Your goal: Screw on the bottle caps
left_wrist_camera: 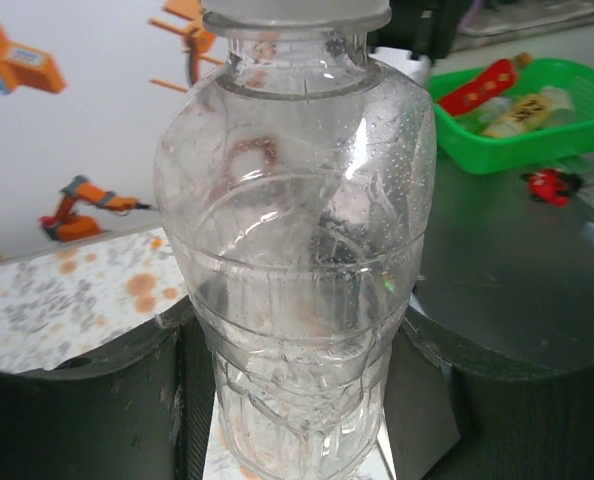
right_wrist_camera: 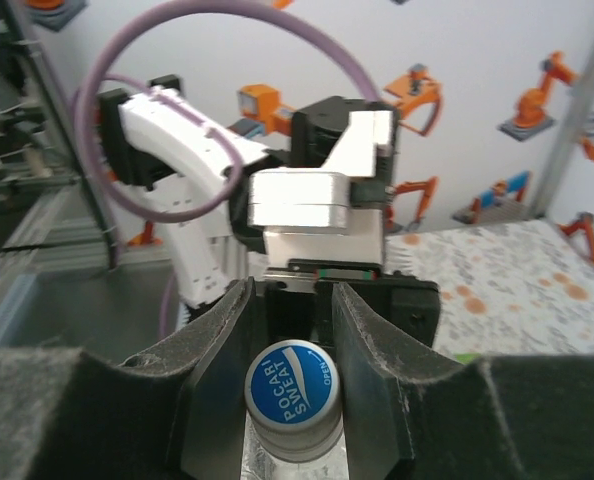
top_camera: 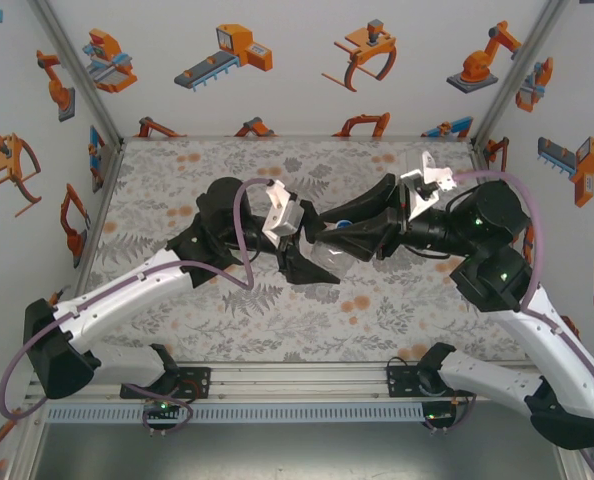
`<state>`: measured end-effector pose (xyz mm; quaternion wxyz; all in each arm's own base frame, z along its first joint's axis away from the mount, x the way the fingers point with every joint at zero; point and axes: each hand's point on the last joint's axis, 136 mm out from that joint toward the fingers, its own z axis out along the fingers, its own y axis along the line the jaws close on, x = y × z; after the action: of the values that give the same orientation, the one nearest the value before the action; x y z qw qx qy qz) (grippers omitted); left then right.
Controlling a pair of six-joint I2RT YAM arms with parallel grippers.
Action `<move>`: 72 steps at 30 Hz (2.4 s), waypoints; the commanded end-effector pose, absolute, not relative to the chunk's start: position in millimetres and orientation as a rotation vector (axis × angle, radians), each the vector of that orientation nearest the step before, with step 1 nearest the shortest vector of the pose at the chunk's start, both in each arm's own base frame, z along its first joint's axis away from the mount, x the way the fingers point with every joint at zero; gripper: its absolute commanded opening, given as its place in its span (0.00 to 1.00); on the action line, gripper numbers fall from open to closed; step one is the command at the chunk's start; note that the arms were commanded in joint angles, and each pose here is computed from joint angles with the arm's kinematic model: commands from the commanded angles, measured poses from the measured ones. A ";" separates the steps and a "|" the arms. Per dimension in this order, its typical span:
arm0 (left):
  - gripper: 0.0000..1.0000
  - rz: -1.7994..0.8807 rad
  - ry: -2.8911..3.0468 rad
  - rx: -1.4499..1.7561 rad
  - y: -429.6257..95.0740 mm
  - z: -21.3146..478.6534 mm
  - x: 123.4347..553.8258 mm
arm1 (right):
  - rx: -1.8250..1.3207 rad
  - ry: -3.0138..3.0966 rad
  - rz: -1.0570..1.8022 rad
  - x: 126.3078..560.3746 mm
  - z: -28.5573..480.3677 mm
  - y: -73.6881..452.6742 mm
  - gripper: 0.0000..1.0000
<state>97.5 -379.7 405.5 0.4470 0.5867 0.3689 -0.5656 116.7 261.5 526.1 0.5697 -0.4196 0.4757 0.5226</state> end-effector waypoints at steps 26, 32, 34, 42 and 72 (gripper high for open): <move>0.00 -0.611 1.468 0.899 -399.9 364.5 264.9 | 0.132 1.592 0.617 304.1 430.3 185.8 0.00; 0.00 -0.604 1.513 0.871 -404.1 356.5 271.7 | 0.328 1.659 0.603 316.6 413.8 175.8 0.00; 0.00 -0.597 1.519 0.867 -403.9 356.3 273.1 | 0.323 1.669 0.621 317.0 413.1 180.1 0.00; 0.00 -0.605 1.535 0.906 -406.4 354.8 270.9 | 0.209 1.670 0.689 307.9 426.7 193.4 0.00; 0.00 -1.585 0.876 1.549 -383.0 398.7 99.3 | -0.932 1.115 1.107 98.9 519.8 224.8 0.51</move>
<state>127.1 -397.6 382.0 0.4024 0.5787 0.4133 -0.5765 131.3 221.9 509.9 0.6317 -0.3458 0.5296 0.4482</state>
